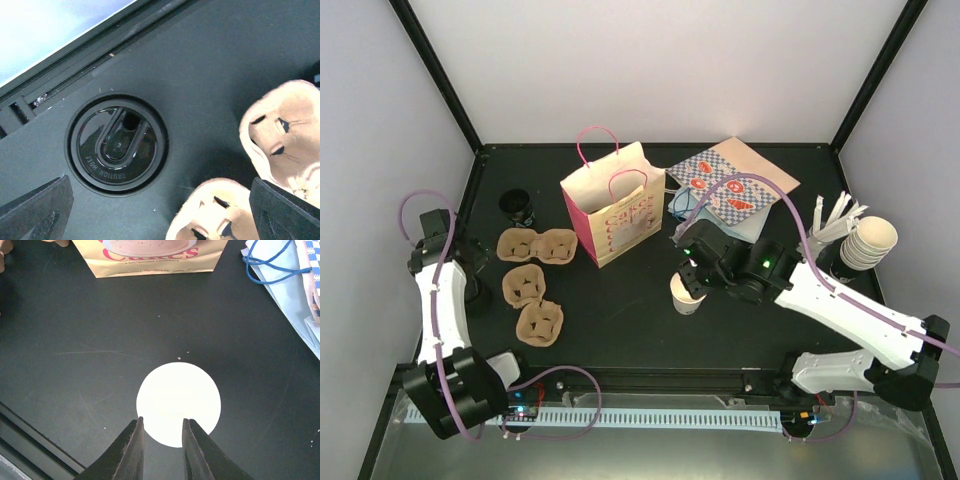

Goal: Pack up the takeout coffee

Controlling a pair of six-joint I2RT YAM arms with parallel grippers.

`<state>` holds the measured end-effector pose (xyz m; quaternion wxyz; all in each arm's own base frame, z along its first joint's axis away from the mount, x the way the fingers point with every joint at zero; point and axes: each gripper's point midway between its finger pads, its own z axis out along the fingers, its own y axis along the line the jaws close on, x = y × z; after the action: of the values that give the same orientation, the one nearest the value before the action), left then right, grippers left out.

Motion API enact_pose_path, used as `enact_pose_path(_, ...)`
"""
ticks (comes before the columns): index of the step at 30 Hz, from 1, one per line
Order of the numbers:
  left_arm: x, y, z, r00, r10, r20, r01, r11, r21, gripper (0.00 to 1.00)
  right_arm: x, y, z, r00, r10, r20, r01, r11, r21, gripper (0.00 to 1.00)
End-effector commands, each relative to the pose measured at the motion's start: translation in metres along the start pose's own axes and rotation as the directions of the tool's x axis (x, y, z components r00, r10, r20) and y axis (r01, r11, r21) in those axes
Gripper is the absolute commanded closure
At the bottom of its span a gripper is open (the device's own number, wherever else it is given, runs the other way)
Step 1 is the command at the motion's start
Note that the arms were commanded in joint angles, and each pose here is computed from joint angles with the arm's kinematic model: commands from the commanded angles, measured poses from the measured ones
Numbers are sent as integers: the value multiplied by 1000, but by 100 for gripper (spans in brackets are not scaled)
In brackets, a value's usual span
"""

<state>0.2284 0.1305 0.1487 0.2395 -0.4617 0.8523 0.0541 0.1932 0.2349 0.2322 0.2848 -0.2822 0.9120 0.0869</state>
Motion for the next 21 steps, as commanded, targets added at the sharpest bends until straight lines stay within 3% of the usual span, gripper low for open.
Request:
enact_pose_path(1, -10, 13, 6, 994, -104, 43, 106, 994, -38, 1, 6, -5, -8, 1000, 12, 19, -11, 1000, -9, 75)
enact_pose_path(6, -13, 12, 12, 996, -84, -1, 84, 995, -51, 2, 9, -9, -10, 1000, 23, 22, -23, 1000, 4, 75)
enact_pose_path(14, -1, 52, 36, 980, -192, -55, 179, 966, -188, 11, 5, -5, -9, 999, 32, 20, -32, 999, -7, 74)
enact_pose_path(21, 7, 55, 50, 965, -235, -115, 210, 958, -194, 15, 3, -4, -9, 1000, 25, 12, -25, 1000, -11, 74)
